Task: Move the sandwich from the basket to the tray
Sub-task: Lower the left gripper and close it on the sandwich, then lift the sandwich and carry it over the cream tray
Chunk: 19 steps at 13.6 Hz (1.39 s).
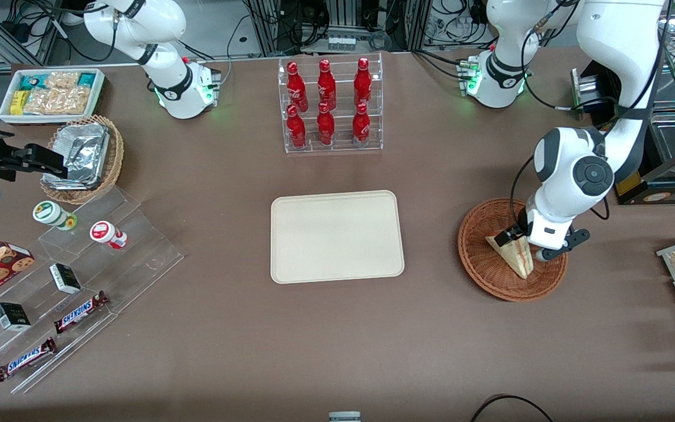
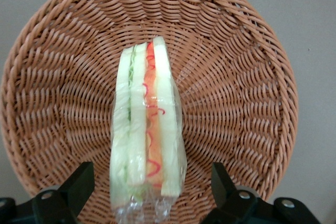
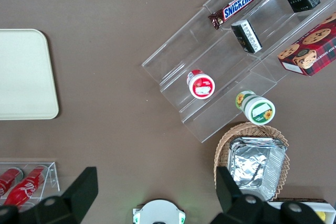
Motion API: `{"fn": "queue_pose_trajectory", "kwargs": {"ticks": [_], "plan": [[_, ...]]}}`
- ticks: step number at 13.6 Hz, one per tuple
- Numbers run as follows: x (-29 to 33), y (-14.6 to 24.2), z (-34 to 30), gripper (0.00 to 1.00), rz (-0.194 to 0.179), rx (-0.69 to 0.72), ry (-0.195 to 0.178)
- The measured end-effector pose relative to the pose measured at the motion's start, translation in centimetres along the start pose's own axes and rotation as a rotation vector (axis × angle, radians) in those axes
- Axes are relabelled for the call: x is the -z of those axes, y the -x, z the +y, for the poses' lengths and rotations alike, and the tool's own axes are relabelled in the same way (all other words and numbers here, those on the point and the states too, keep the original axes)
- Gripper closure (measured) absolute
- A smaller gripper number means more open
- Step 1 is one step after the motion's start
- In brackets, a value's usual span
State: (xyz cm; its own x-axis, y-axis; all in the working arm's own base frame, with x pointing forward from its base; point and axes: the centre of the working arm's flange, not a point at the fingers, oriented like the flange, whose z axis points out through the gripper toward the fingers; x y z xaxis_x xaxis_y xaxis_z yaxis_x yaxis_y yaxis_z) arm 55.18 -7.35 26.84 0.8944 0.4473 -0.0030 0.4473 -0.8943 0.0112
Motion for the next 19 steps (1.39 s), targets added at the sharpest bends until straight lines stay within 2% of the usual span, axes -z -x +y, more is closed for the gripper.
{"fn": "queue_pose_trajectory", "kwargs": {"ticks": [2,5,7,8,10,13,14,16,19], "plan": [[-0.9,-0.1,0.0,0.16,0.002,0.011,0.004],[-1.8,-0.3,-0.1,0.52,0.001,0.020,0.005],[-1.4,-0.5,0.0,0.67,0.010,0.021,0.010],[-0.7,-0.9,0.3,0.69,0.016,0.018,0.011],[2.7,-1.8,0.9,0.74,0.001,-0.006,-0.033],[12.5,-2.4,3.5,0.78,-0.027,-0.036,-0.085],[15.2,-1.8,4.9,0.83,-0.028,-0.041,-0.092],[18.2,0.3,8.4,0.85,-0.011,-0.041,-0.087],[18.5,5.5,14.7,0.85,0.005,-0.097,-0.075]]}}
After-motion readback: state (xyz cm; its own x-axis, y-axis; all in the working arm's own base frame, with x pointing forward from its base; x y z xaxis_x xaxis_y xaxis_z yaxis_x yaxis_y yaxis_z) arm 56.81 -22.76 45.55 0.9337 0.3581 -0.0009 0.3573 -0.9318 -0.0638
